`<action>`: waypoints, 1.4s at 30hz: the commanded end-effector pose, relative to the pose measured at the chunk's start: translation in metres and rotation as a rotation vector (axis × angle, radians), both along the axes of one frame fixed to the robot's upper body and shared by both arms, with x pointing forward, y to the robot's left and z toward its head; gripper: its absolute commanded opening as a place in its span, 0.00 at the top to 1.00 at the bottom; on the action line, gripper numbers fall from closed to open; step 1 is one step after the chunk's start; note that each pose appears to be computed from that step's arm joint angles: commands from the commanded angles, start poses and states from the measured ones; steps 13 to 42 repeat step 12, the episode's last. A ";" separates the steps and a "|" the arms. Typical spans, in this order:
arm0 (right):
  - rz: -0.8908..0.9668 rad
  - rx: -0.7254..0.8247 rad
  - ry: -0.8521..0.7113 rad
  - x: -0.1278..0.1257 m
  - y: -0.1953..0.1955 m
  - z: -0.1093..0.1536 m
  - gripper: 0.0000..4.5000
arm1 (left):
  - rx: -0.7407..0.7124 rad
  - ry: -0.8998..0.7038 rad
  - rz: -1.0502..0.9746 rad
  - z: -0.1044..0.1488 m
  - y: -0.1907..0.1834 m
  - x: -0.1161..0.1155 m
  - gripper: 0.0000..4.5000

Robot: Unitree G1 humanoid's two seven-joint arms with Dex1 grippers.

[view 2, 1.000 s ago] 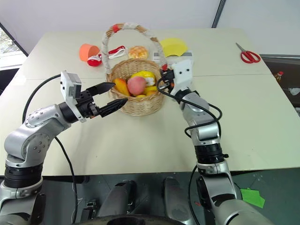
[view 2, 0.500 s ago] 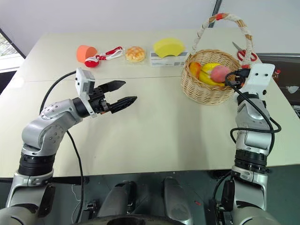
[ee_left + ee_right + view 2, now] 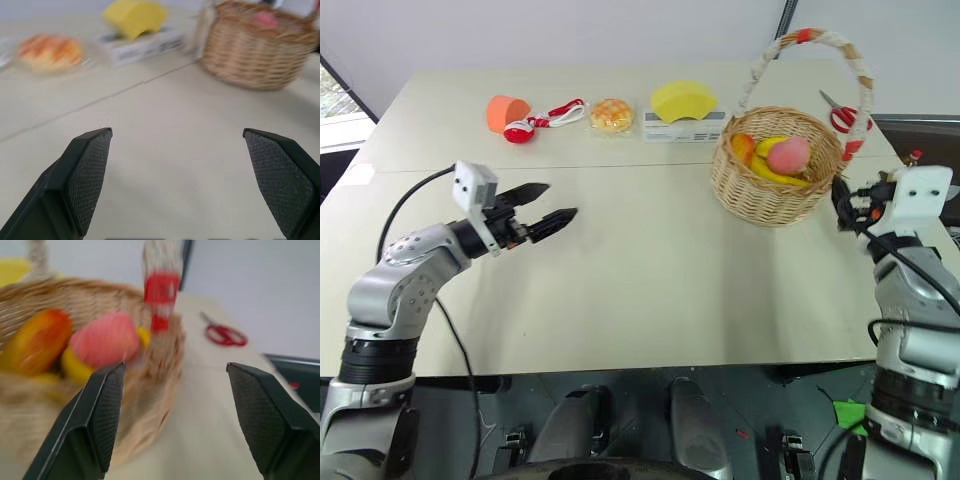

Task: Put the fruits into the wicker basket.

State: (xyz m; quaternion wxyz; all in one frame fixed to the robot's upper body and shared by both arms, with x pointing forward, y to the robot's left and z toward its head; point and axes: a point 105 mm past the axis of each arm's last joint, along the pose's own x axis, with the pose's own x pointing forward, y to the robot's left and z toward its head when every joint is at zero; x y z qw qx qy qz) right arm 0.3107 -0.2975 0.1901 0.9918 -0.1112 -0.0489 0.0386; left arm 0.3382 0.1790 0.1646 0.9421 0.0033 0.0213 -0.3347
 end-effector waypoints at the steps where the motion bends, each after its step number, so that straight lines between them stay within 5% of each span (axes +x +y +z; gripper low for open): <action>1: 0.349 -0.115 0.022 -0.010 0.070 -0.002 0.25 | -0.015 -0.013 0.134 -0.006 0.032 0.001 0.00; 10: 0.639 -0.083 0.113 -0.010 0.137 -0.032 0.25 | -0.007 -0.006 0.195 -0.022 0.044 -0.010 0.00; 42: 0.643 -0.078 0.109 -0.008 0.139 -0.032 0.25 | -0.008 -0.011 0.195 -0.022 0.045 -0.012 0.00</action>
